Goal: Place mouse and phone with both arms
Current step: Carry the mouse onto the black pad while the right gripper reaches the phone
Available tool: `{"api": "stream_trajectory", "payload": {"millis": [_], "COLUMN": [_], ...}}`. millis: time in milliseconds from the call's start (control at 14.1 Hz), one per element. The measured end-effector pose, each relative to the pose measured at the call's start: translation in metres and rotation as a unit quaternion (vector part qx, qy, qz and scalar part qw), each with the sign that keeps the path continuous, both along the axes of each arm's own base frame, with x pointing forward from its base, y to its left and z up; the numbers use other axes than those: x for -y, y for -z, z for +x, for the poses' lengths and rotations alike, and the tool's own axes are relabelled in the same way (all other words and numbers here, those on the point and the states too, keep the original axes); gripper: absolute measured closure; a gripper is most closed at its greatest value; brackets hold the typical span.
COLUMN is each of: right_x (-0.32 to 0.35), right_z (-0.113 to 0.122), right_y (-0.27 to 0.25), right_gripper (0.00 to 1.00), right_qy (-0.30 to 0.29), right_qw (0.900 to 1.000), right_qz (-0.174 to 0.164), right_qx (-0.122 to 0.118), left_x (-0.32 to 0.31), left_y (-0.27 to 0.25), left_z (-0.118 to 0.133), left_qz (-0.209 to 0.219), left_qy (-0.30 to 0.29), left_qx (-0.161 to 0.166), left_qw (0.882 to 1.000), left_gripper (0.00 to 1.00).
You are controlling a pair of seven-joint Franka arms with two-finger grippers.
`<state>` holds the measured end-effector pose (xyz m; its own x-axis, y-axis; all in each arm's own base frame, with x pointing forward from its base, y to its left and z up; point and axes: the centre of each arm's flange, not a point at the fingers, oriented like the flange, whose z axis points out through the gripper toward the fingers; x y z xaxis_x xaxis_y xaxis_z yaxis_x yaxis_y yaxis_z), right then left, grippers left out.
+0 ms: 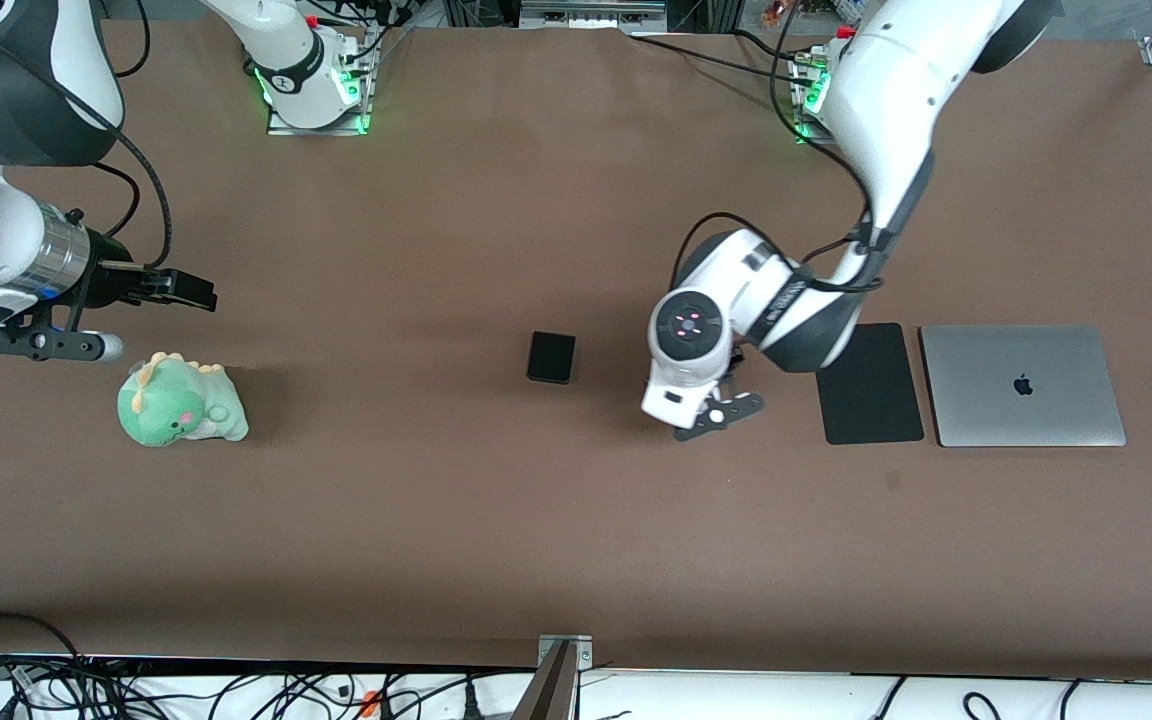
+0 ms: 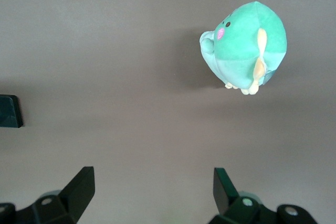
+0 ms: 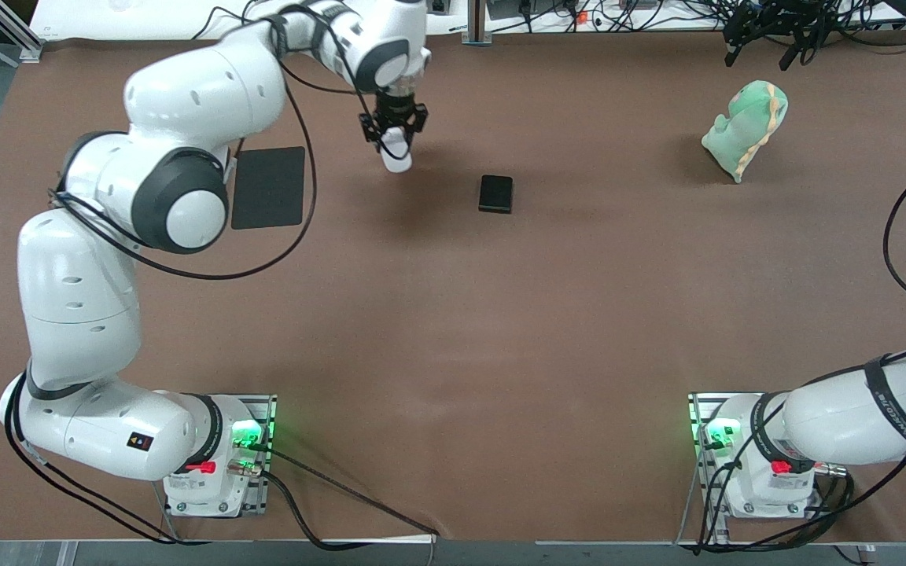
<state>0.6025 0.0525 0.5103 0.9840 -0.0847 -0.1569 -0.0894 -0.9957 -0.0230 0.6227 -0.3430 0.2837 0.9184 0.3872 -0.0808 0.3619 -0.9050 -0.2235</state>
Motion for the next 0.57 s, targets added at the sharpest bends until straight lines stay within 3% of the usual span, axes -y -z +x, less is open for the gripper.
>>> {"api": "stream_trajectory", "payload": {"millis": [213,569], "right_x": [-0.005,-0.072], "right_z": [0.0,-0.002], "right_y": [0.0,0.007], "right_gripper": [0.0,0.0], "right_qy": [0.0,0.042], "right_qw": [1.0,0.999], "right_qz": [0.0,-0.01], "right_qx": [0.0,0.011], "left_x": [-0.058,-0.169], "left_y": [-0.028,-0.019], "left_z": [0.015,0.024], "left_qz": [0.009,0.004], "left_qy": [0.006,0.029], "left_qx": [-0.015,-0.059], "left_qw": [1.0,0.998], "left_gripper": [0.39,0.39]}}
